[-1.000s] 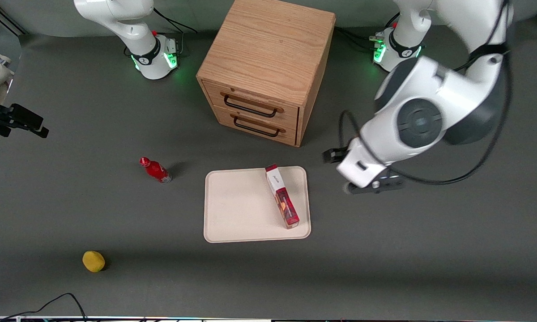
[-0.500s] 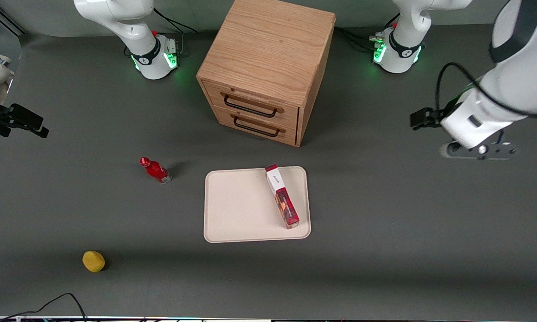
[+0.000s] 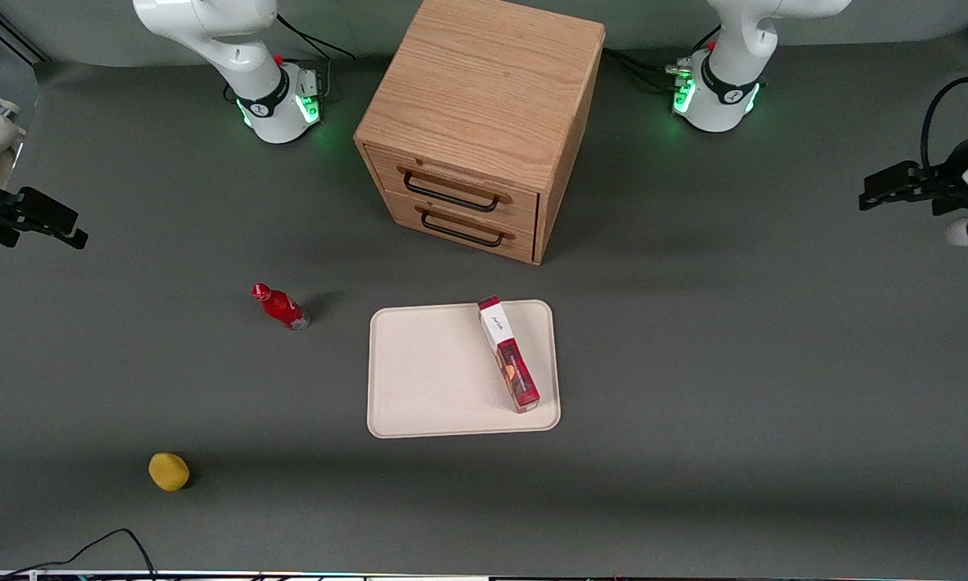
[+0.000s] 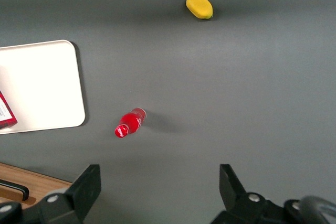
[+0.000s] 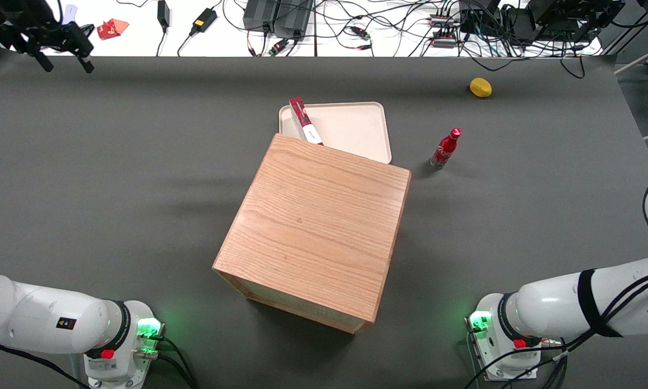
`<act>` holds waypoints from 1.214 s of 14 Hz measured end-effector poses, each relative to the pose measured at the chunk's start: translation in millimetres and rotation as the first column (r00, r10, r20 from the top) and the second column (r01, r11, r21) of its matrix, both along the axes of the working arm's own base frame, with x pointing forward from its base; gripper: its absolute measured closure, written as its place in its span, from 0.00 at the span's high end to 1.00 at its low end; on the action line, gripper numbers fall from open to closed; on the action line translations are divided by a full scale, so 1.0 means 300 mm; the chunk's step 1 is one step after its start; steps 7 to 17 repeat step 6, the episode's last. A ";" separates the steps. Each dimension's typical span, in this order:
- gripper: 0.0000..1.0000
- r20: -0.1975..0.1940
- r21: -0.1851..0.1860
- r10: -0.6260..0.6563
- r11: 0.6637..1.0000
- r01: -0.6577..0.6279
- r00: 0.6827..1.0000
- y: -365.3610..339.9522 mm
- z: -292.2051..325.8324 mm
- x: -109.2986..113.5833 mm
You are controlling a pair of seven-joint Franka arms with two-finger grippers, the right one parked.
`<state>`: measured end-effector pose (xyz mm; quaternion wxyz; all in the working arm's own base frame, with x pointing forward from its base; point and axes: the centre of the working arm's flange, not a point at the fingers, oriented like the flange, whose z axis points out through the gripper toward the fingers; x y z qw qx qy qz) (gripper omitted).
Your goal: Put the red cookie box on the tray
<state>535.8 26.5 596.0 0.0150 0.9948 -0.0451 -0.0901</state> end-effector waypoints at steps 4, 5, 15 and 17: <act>1.00 0.001 0.078 -0.015 0.997 0.015 1.000 0.037 -0.001 -0.013; 1.00 0.003 0.079 -0.014 0.997 0.014 1.000 0.039 0.000 -0.012; 1.00 0.004 0.080 -0.015 0.997 0.014 1.000 0.039 0.001 -0.012; 1.00 0.004 0.080 -0.015 0.997 0.014 1.000 0.039 0.001 -0.012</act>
